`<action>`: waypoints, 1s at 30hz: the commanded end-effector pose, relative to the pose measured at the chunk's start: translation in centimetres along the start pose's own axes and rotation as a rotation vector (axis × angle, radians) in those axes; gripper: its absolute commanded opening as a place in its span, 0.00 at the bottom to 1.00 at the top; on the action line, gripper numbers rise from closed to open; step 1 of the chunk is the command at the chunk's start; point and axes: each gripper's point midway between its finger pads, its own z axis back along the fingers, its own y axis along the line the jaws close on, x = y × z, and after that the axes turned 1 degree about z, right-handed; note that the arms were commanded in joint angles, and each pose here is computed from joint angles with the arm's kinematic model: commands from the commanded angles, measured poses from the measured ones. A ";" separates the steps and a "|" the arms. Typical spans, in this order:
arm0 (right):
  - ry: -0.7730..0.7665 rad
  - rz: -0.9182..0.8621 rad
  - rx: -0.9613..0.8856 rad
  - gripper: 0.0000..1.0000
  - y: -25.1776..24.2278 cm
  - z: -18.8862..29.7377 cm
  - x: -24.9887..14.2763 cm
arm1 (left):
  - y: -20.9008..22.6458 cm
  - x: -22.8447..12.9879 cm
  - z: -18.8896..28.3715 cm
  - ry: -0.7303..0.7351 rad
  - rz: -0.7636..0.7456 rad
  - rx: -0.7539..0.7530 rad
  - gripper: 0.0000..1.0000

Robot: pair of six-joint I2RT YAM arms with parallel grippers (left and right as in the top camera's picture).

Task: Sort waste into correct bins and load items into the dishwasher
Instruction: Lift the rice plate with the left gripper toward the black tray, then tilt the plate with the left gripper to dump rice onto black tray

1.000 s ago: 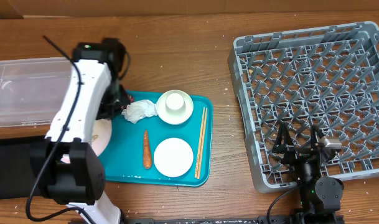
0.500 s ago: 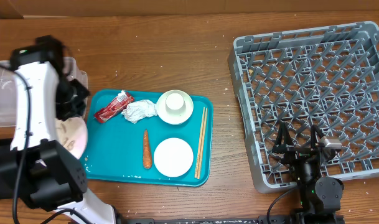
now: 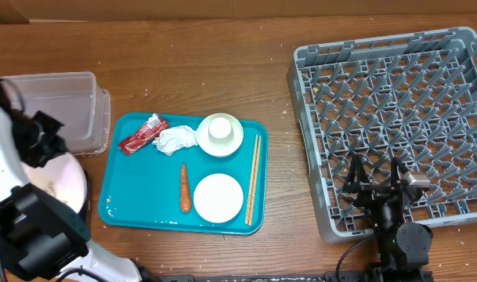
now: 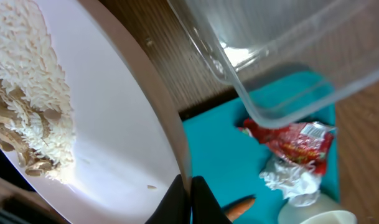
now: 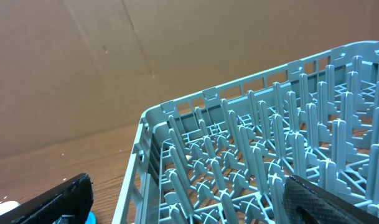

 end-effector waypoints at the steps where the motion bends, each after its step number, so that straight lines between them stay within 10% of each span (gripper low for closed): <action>1: -0.001 -0.001 -0.001 1.00 -0.1 0.0 -0.2 | 0.2 1.4 1.2 0.010 0.020 -0.138 0.04; 30: -0.001 -0.001 -0.001 1.00 -0.1 0.0 -0.2 | 6.6 6.3 8.8 -0.060 0.230 -0.799 0.04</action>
